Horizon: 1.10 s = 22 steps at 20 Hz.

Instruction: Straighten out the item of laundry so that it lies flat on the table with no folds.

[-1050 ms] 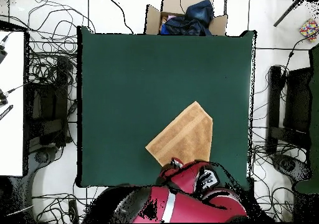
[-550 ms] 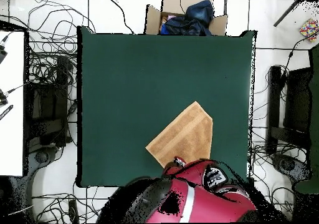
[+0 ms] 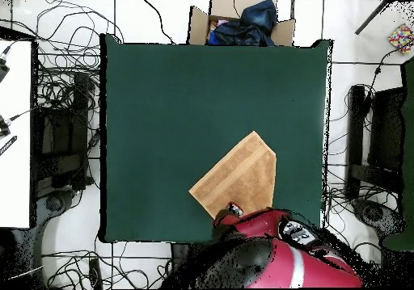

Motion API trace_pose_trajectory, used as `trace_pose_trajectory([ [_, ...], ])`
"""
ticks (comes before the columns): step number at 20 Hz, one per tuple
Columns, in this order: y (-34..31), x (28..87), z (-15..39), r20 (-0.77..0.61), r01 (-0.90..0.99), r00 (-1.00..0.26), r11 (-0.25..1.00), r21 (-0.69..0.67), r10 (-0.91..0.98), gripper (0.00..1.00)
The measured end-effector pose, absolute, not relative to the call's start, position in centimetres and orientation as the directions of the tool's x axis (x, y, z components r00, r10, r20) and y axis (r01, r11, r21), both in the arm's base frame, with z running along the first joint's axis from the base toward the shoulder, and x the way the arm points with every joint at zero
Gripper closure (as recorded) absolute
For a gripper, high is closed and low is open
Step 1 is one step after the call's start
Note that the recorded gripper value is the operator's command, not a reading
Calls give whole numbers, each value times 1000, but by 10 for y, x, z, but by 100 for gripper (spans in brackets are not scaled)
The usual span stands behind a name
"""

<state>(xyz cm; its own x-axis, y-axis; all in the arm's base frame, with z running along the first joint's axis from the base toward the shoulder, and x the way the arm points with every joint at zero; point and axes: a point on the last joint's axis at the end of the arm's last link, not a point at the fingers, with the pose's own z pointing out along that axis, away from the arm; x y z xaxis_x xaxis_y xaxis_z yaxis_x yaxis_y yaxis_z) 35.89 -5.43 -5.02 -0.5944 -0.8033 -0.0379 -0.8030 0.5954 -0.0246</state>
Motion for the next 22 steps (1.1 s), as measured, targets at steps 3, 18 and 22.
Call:
trace_pose_trajectory([
  [3, -57, 359, -49, -70, -776, -628, 630, -9, -775, 100],
  [18, 2, 390, -50, -53, -752, -657, 658, -21, -752, 100],
  [22, 20, 399, -50, -31, -738, -674, 674, -37, -738, 100],
])
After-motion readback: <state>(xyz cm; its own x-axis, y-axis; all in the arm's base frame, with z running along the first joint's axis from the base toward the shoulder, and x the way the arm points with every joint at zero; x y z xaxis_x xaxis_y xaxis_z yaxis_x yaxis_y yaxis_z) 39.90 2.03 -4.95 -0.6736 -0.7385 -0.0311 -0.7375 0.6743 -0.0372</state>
